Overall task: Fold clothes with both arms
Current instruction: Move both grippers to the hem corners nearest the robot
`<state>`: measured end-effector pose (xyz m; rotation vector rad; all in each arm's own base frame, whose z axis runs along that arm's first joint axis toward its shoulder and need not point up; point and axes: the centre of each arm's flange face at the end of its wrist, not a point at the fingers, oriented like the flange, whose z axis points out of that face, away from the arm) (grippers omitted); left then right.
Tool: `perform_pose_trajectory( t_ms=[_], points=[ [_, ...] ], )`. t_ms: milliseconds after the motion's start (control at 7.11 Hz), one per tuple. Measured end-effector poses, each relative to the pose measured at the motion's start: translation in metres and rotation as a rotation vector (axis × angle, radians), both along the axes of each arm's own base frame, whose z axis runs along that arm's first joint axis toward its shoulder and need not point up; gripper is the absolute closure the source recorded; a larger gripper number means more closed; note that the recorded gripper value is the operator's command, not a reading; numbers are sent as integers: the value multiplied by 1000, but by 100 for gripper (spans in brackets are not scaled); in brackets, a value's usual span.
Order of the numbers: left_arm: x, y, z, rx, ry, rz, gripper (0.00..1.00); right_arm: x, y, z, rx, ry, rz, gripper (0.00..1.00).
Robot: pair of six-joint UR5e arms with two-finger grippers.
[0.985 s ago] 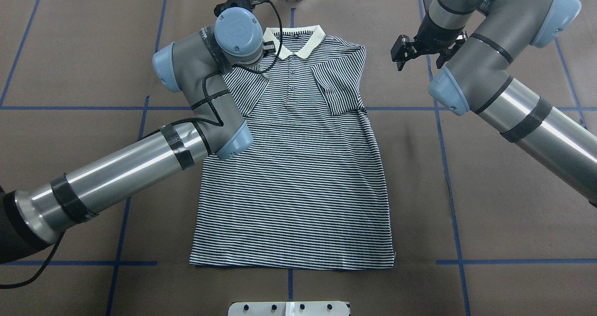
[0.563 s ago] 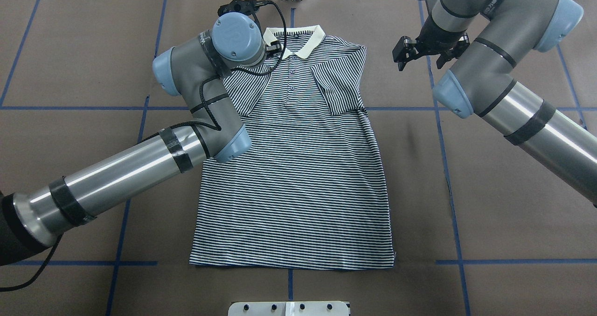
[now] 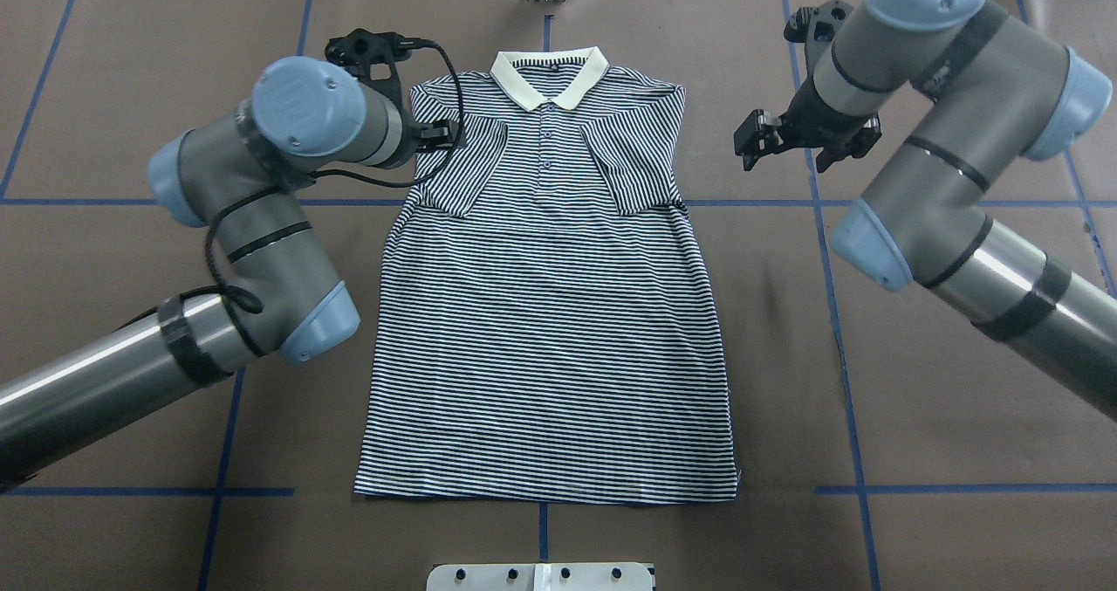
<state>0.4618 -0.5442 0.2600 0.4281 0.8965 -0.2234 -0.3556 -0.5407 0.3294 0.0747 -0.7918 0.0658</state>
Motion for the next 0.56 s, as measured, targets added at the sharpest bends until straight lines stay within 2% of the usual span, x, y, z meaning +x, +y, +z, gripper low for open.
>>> perform_pose_trajectory(
  t_ms=[281,563],
  points=[
    [-68,68,16,7,47,85,1,-28,108,-6,-21,-17,25,0],
    [-117,113,16,17,81,104,1,-70,205,-14,-41,-69,43,0]
  ],
)
